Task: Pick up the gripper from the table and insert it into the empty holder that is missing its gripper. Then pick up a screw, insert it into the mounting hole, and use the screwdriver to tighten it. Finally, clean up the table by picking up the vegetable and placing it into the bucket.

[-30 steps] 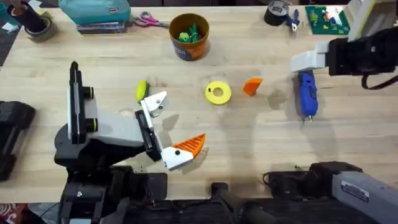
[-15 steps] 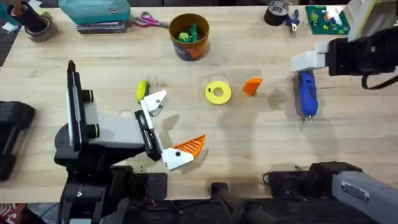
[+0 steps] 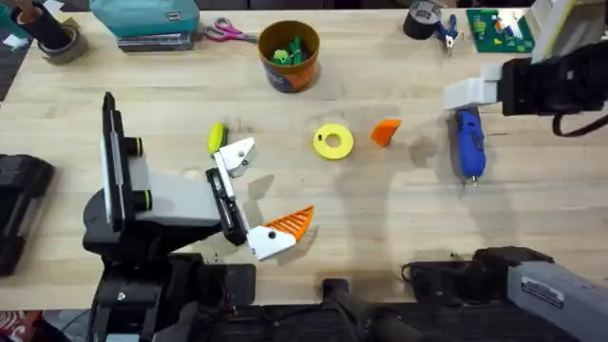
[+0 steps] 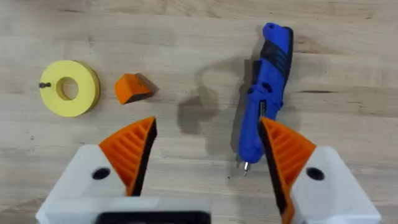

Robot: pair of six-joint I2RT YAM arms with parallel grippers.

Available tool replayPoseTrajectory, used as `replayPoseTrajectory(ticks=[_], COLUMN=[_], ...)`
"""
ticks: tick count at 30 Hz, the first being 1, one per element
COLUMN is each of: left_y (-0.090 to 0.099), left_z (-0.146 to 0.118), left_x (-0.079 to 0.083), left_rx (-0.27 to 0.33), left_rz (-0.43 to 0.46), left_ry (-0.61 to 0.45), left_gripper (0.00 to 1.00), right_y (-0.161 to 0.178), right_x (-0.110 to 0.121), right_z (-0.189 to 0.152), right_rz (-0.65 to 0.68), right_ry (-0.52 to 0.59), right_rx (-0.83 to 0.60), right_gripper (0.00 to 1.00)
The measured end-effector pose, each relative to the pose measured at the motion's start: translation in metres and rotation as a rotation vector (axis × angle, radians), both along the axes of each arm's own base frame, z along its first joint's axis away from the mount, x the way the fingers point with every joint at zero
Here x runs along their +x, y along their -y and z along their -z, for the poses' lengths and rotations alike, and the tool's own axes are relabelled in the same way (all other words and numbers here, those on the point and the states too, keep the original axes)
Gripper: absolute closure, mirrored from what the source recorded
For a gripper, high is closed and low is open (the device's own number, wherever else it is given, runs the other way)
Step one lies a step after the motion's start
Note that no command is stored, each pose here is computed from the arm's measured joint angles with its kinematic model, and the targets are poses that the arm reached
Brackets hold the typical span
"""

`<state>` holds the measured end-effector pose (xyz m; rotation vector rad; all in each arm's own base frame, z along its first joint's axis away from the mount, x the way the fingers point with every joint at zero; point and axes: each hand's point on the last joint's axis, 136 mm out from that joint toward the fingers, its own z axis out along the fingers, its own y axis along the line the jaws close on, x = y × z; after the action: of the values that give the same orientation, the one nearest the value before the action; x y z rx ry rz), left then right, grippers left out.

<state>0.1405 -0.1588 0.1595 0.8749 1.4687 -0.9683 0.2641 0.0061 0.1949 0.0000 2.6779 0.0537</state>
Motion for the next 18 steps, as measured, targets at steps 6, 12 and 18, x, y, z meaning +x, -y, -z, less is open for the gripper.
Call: replayPoseTrajectory(ticks=[6,12,18], left_y=[0.0000,0.0000,0.0000], left_z=[-0.0001,0.0000,0.0000], left_x=[0.0000,0.0000,0.0000], left_rx=[0.000,0.000,0.000], left_rz=[0.000,0.000,0.000], left_ry=[0.000,0.000,0.000], left_gripper=[0.015,0.016,0.015], right_y=[0.0000,-0.0009,-0.0027], right_x=[0.0000,0.0002,0.0014], right_z=[0.0000,-0.0001,-0.0010], right_rz=[0.000,-0.002,-0.009], right_ry=[0.000,0.001,0.007], right_rx=[0.000,0.005,0.013], right_gripper=[0.003,0.004,0.003])
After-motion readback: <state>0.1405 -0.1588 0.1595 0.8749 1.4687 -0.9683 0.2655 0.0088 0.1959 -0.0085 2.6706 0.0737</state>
